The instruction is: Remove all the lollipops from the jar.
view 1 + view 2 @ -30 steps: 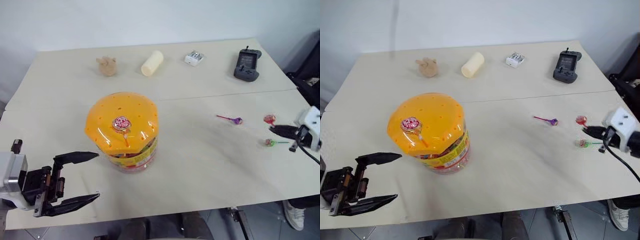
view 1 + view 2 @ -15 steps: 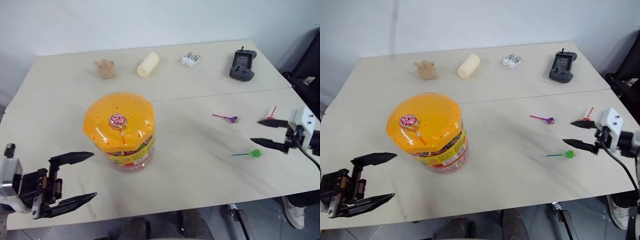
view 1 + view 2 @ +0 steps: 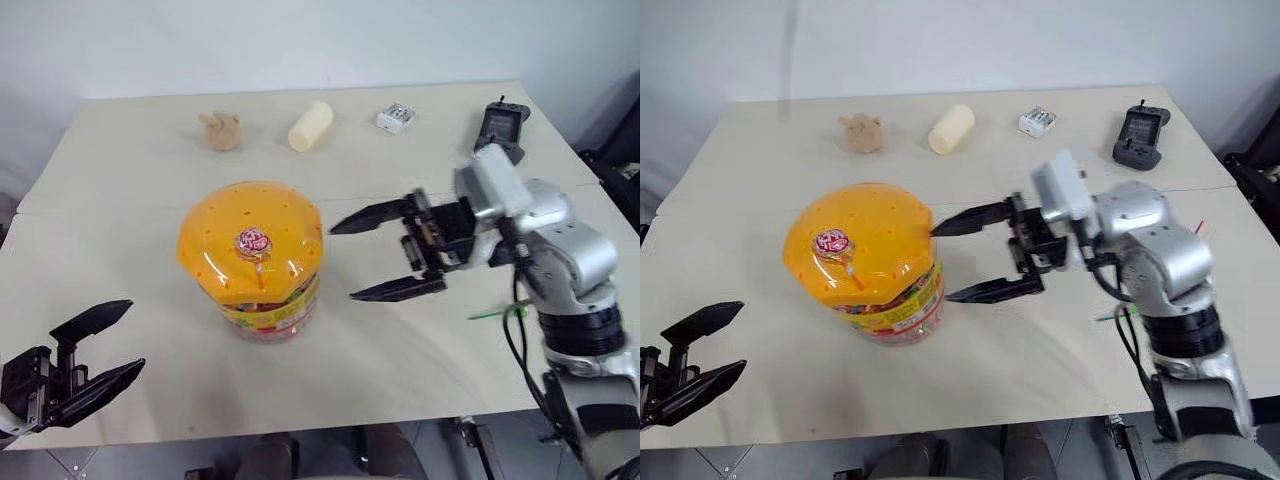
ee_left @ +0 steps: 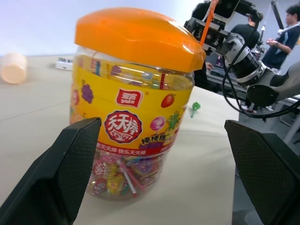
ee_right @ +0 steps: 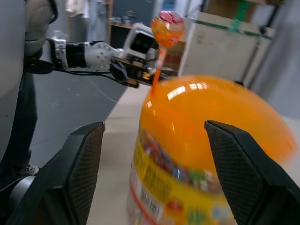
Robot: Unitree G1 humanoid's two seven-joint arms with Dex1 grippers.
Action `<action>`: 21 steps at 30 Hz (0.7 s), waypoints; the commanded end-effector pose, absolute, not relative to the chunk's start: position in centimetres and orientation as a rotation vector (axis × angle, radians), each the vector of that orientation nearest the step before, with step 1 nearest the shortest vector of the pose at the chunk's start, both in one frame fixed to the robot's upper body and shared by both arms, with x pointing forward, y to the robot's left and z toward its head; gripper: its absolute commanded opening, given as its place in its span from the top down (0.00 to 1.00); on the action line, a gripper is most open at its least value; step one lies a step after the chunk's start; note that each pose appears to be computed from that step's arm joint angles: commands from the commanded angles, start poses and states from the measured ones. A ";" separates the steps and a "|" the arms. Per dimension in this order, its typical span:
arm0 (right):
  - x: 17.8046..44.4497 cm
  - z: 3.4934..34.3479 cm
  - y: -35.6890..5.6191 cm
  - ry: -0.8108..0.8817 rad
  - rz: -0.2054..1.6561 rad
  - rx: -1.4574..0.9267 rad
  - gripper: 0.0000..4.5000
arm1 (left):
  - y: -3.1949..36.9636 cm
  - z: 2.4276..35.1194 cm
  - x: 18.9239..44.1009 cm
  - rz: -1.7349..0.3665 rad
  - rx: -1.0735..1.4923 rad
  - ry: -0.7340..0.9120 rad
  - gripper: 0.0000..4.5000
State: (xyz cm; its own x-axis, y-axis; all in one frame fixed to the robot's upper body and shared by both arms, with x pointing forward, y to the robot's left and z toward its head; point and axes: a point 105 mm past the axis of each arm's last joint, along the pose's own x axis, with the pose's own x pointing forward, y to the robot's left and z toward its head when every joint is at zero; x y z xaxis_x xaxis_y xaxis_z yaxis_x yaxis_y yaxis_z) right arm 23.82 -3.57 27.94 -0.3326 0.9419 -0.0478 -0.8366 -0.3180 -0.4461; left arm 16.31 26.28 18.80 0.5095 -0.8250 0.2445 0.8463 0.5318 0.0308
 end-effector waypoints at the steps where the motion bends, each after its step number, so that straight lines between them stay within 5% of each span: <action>1: 23.1 28.3 -1.5 -0.460 1.923 -0.404 0.21 | 26.2 19.7 16.5 -1.003 -0.077 -0.283 0.00; 10: 22.6 29.0 2.4 -0.413 1.972 -0.404 0.21 | 26.2 20.3 17.3 -0.998 -0.058 -0.295 0.00; 13: 22.4 29.0 2.7 -0.399 1.990 -0.401 0.34 | 26.1 20.6 17.4 -1.002 -0.058 -0.305 0.00; 21: 22.2 29.3 3.0 -0.408 2.019 -0.366 0.94 | 25.8 21.0 17.4 -1.018 -0.059 -0.308 0.00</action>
